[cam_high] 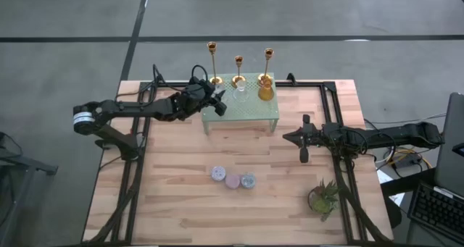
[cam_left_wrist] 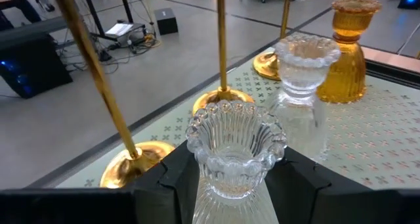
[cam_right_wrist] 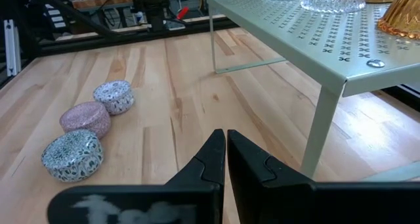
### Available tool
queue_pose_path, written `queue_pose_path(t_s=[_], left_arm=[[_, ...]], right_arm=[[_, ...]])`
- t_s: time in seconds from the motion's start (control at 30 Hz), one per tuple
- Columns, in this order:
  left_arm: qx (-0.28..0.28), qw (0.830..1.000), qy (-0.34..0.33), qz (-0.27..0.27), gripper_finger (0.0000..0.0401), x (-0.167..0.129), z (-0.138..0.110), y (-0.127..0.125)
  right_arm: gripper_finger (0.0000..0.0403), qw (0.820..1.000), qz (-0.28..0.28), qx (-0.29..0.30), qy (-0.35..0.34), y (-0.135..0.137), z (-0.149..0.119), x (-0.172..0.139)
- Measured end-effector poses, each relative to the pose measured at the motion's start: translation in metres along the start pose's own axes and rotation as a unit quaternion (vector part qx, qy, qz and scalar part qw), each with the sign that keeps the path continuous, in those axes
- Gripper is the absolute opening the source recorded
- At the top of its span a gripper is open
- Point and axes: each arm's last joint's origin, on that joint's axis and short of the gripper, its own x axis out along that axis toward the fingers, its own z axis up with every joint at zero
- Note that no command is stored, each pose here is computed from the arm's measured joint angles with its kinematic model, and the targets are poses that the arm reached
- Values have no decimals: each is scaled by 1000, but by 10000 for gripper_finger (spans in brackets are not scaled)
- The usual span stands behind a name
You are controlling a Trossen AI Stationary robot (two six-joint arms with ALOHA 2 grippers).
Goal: Pick & Place candle stick holders
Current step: Put the transparent candle holder on the shelf
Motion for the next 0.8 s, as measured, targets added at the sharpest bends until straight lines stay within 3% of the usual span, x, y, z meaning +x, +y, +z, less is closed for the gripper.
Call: queue_pose_path(t_s=[0.5, 0.8], left_arm=[[7, 1000, 0, 16, 155, 2, -1, 6], [6, 1000, 19, 19, 181, 1, -5, 7]], right_arm=[[13, 1000, 0, -3, 0, 0, 0, 0], [13, 1000, 0, -3, 0, 0, 0, 0]])
